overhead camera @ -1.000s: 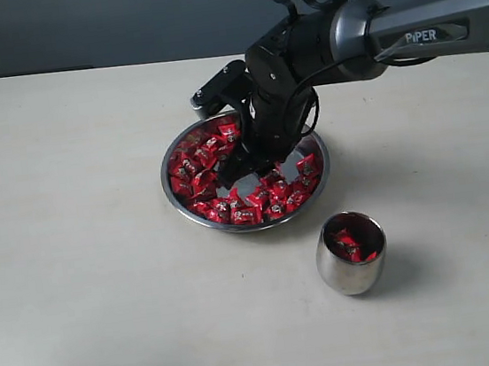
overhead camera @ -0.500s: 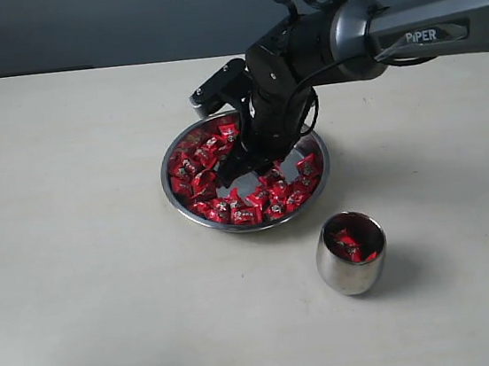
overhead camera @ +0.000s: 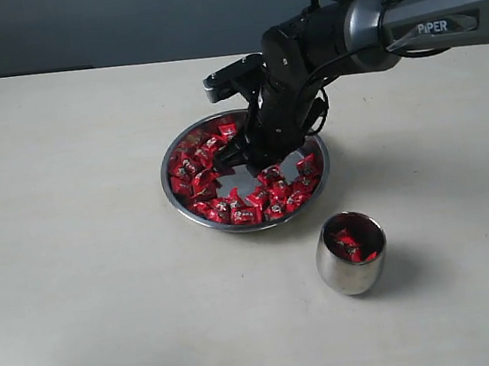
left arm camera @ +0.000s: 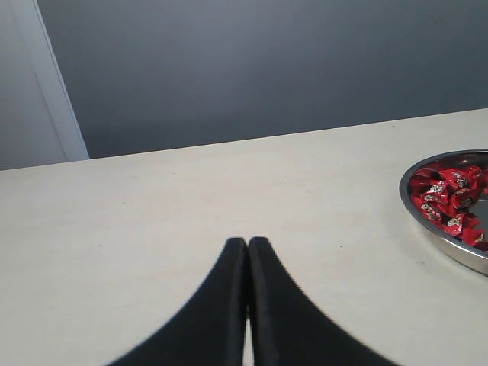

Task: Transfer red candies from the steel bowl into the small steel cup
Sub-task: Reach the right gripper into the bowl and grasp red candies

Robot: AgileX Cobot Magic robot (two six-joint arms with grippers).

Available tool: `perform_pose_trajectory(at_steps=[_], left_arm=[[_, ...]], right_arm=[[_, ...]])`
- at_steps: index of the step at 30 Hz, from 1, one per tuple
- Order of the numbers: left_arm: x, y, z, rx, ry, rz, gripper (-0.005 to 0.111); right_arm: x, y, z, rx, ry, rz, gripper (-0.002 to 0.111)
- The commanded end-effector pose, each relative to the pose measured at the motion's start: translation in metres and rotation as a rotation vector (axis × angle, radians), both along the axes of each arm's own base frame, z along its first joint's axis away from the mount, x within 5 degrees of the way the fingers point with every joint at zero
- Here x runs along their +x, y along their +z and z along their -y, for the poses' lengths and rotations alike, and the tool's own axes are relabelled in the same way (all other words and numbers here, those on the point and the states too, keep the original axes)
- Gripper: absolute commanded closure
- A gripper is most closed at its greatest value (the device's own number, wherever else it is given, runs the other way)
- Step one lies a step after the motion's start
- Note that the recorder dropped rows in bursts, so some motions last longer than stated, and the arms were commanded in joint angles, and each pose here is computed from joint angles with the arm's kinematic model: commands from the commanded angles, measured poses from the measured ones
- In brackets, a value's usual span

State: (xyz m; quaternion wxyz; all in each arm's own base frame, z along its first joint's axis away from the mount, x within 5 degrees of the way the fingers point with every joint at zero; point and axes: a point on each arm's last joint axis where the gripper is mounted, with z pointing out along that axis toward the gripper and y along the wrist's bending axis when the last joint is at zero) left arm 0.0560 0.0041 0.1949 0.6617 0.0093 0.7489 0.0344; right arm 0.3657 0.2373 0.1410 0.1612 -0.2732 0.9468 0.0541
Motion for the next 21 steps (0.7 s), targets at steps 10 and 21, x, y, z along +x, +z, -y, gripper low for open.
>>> perform_pose_trajectory(at_steps=[10,21], left_arm=[[0.000,0.000,0.001,-0.008,-0.008,0.008,0.106],[0.000,0.000,0.001,-0.008,-0.008,0.008,0.106]], right_arm=[[0.000,-0.019,0.002,-0.042,0.006,-0.054,0.077],[-0.004,0.048,0.005,0.041,0.002,0.081,0.109]])
